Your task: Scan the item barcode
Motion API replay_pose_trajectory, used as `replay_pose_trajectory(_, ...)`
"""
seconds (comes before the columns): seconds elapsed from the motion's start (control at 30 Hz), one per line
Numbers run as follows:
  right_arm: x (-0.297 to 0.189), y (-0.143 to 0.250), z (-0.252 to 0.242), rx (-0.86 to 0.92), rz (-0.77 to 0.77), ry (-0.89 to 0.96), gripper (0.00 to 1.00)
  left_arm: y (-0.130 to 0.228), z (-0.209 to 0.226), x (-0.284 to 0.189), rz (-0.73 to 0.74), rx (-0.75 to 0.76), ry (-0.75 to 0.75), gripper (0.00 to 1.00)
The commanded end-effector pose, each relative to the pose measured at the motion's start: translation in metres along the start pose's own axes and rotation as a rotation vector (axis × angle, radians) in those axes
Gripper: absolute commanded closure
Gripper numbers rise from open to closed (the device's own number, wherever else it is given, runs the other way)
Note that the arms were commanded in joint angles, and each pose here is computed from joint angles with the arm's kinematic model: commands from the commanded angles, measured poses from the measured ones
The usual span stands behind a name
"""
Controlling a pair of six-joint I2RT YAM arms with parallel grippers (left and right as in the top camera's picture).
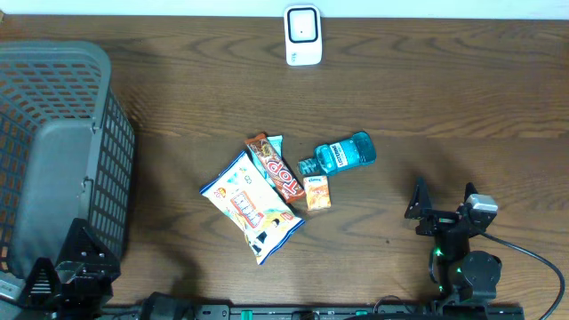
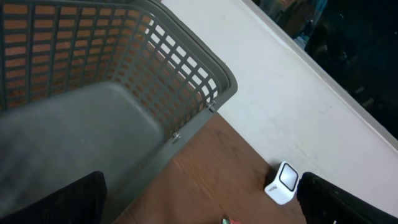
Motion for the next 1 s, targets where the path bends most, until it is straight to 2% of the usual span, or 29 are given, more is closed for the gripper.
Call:
replay_pose_trajectory(0.0, 0.0, 0.0, -0.001, 0.001, -0.003, 0.006, 0.01, 0.0, 0.002, 0.001, -0.019, -0.006, -0.025, 0.02)
replay_pose_trajectory(0.97, 0.0, 0.0, -0.001, 0.001, -0.003, 0.006, 0.01, -0.01, -0.004, 0.001, -0.108, -0.077, -0.004, 0.02)
Point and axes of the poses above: each gripper's point midway between its finger pads, its own x axis out along the fingers, its own z axis along the line the jaws close on, y = z × x, the point moved 10 cm from there along -x, back along the fingers, and after that the axes turned 5 degrees about -x, right-handed, at the moved point
